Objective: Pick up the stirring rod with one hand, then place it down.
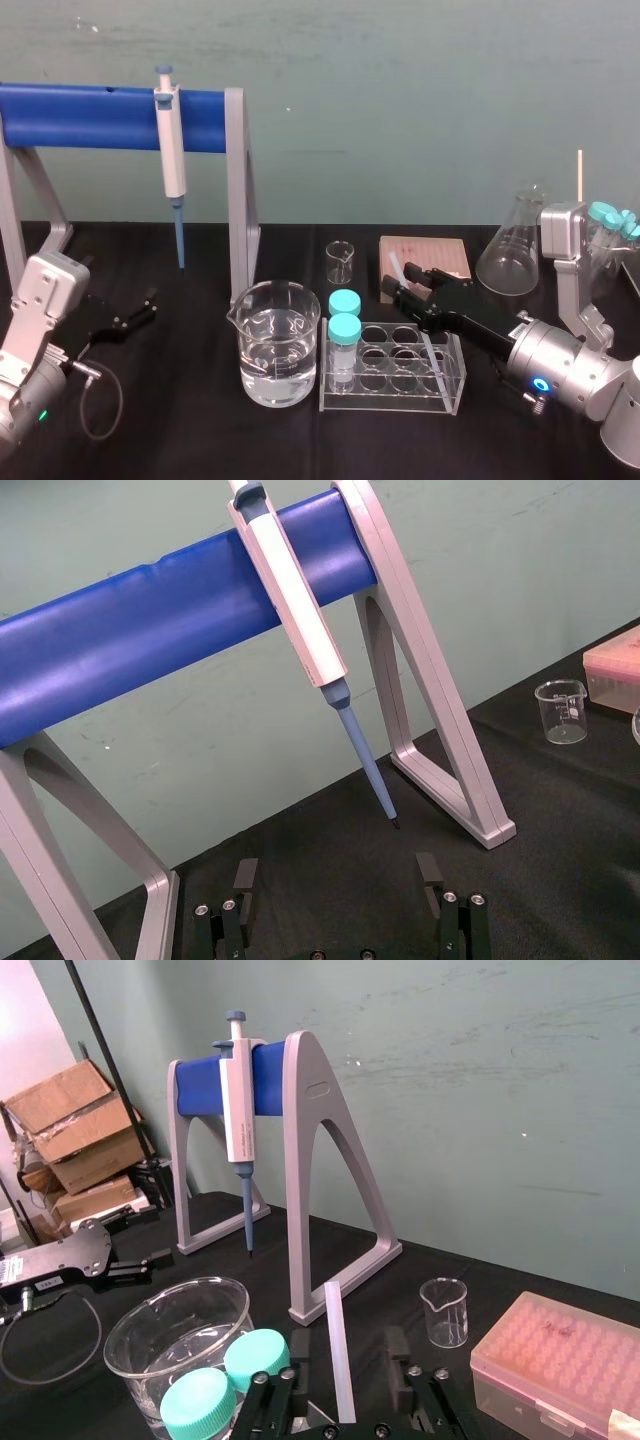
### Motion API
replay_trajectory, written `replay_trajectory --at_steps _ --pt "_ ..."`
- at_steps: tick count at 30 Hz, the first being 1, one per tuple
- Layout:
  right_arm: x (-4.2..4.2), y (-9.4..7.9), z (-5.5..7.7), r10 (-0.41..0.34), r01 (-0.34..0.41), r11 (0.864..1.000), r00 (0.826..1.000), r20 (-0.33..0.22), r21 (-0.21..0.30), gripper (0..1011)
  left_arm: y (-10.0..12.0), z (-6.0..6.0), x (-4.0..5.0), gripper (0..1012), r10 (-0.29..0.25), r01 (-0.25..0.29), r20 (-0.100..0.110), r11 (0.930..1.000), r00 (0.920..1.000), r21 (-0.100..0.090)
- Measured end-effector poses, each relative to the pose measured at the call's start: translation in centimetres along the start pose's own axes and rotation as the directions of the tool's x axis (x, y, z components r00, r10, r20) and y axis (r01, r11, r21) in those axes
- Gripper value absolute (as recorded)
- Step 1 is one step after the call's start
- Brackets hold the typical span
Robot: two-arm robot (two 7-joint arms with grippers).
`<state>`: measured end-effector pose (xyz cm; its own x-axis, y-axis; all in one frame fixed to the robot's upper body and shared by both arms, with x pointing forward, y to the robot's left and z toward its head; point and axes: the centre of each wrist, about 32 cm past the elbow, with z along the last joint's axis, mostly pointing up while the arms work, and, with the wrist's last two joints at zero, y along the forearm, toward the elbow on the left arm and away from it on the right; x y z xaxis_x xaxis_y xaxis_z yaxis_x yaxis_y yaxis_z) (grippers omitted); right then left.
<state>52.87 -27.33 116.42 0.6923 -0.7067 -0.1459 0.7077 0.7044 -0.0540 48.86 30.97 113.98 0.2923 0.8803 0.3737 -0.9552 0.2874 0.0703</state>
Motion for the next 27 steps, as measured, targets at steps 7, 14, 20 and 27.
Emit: replay_trajectory --at_steps 7,14,20,27 --pt "0.00 0.00 0.00 0.000 0.000 1.000 1.000 0.000 0.000 293 0.00 0.00 0.00 1000 0.000 0.000 0.000 1.0000 1.0000 0.000" --pt "0.00 0.00 0.00 0.000 0.000 1.000 1.000 0.000 0.000 80 0.00 0.00 0.00 1000 0.000 0.000 0.000 1.0000 1.0000 0.000" --pt "0.00 0.00 0.00 0.000 0.000 1.000 1.000 0.000 0.000 67 0.00 0.00 0.00 1000 0.000 0.000 0.000 1.0000 1.0000 0.000" --pt "0.00 0.00 0.00 0.000 0.000 1.000 1.000 0.000 0.000 68 0.00 0.00 0.00 1000 0.000 0.000 0.000 1.0000 1.0000 0.000"
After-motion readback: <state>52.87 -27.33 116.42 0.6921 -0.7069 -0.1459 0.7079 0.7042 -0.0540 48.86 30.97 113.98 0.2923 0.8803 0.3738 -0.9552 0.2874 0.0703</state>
